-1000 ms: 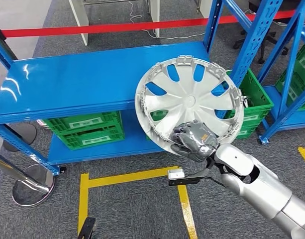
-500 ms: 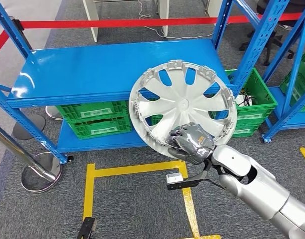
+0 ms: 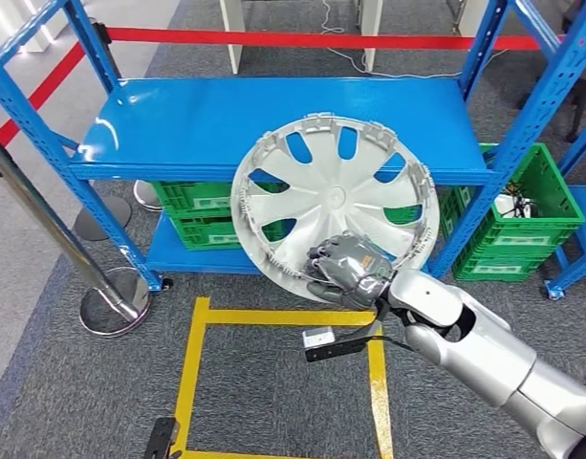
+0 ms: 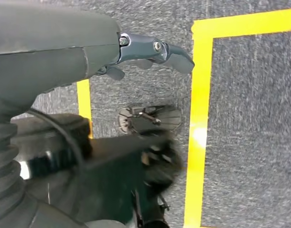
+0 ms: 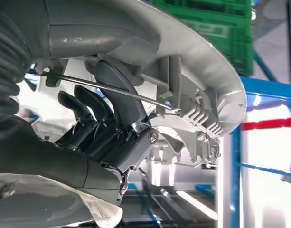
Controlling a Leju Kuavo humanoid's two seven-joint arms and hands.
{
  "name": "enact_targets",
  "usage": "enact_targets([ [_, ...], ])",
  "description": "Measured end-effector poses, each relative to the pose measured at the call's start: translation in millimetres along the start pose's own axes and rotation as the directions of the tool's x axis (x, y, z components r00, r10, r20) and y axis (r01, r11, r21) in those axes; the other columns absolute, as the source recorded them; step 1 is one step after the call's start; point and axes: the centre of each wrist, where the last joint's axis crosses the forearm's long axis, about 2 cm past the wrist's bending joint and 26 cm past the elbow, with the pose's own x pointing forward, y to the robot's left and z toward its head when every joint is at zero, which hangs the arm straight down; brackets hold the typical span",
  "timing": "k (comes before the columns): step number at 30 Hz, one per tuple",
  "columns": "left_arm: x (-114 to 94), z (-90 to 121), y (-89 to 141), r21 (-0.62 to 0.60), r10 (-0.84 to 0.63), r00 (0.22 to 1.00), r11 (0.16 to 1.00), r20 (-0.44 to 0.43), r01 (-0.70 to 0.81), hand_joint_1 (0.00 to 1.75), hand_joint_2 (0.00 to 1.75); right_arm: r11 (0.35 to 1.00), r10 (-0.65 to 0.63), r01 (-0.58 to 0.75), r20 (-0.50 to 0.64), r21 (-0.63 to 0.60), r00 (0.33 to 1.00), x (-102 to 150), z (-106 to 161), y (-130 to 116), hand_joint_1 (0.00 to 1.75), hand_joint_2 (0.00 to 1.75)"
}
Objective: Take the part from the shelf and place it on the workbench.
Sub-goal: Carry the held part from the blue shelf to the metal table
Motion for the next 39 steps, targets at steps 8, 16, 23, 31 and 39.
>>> enact_targets([
  [8,8.2,-1.2,-5.6,0.034,0.025,1.000,0.999,0.005,-0.025,0.00,1.75,0.999,-0.013,0.015,0.047,-0.031,0.999,10.3,-29.9,-7.6,1.75,1.75],
  [16,12.8,-0.8,-12.3,0.049,0.055,0.998,0.997,-0.011,-0.054,0.00,1.75,0.999,-0.030,0.033,0.085,-0.027,0.996,19.8,-45.6,-5.7,1.75,1.75],
  [23,26.5,-4.0,-15.5,0.060,0.124,0.992,0.991,-0.008,-0.124,0.00,1.75,0.995,-0.071,0.082,0.170,-0.061,0.983,36.5,-79.6,-16.8,1.75,1.75],
  [31,108.2,-18.7,-17.5,0.074,0.260,0.960,0.961,0.107,-0.268,0.00,1.75,0.983,-0.130,0.163,0.296,-0.089,0.946,89.7,-130.2,-34.3,1.75,1.75],
  [39,108.9,-17.9,-20.8,0.058,0.322,0.937,0.942,0.137,-0.332,0.00,1.75,0.981,-0.142,0.176,0.319,-0.081,0.937,96.9,-138.1,-33.2,1.75,1.75],
])
